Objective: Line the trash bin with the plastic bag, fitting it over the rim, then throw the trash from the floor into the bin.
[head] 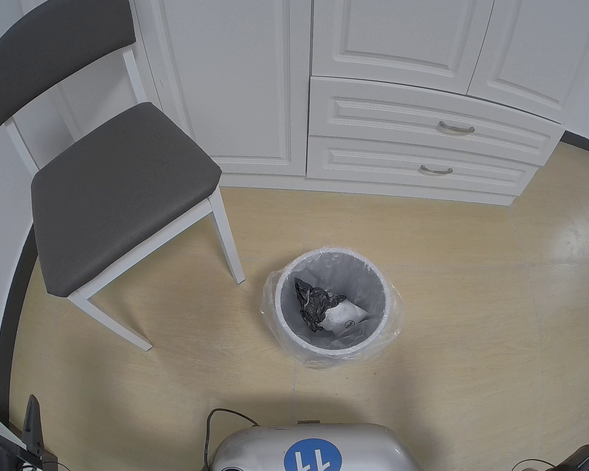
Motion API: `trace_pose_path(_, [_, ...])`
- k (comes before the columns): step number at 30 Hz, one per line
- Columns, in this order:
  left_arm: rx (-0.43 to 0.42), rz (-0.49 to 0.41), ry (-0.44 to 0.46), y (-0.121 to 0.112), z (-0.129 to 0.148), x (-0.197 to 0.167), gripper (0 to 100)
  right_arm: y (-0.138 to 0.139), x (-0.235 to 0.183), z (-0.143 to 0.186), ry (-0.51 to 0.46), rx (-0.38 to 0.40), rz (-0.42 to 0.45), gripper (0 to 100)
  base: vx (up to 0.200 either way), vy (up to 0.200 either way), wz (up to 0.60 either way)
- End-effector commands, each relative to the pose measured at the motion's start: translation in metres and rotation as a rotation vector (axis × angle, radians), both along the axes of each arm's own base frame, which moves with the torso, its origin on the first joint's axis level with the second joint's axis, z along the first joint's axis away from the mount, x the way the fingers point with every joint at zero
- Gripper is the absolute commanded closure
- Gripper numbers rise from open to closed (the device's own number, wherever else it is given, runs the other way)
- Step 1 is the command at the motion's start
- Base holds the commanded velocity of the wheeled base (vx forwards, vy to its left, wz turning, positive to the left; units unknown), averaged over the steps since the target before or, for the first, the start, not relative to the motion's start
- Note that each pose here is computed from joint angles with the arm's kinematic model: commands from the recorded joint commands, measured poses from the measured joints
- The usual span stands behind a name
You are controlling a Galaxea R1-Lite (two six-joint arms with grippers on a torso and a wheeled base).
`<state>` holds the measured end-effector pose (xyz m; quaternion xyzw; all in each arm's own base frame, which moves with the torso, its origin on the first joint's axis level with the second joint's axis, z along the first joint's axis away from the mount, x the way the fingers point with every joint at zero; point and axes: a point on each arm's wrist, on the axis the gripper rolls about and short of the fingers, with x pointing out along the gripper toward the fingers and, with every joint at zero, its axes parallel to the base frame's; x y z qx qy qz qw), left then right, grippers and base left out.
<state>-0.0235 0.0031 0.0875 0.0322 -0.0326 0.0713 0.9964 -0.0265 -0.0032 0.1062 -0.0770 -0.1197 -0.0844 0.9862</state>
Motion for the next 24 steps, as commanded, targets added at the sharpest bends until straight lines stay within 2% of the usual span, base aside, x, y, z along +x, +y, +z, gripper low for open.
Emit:
trace_pose_path(1, [-0.017,-0.065,0.019,-0.0014,-0.0070,0.0005,0,-0.0007,0.0020,-0.0144,0.095,0.013,-0.029,0,0.000,0.000,0.00])
trace_pose_path(3, [-0.029,-0.082,0.019,-0.0018,-0.0071,0.0006,0,-0.0007,0.0025,-0.0179,0.131,0.013,-0.030,0,0.000,0.000,0.00])
trace_pose_path(4, [-0.057,-0.108,0.025,-0.0024,-0.0079,0.0006,0,-0.0007,0.0029,-0.0228,0.178,0.013,-0.031,0,0.000,0.000,0.00])
trace_pose_path(5, [-0.063,-0.134,0.063,-0.0030,-0.0118,0.0007,0,-0.0005,0.0031,-0.0240,0.191,0.010,-0.023,0,0.000,0.000,0.00])
trace_pose_path(10, [-0.055,-0.145,0.080,-0.0032,-0.0126,0.0004,0,0.0003,0.0031,-0.0236,0.191,-0.005,0.011,0,0.000,0.000,0.00])
trace_pose_path(14, [-0.052,-0.145,0.080,-0.0032,-0.0126,0.0004,0,0.0031,0.0033,-0.0240,0.193,-0.005,0.141,0,0.000,0.000,0.00])
trace_pose_path(24, [-0.025,-0.149,0.080,-0.0034,-0.0127,0.0005,0,0.0028,0.0031,-0.0235,0.191,0.019,0.132,0,0.000,0.000,0.00])
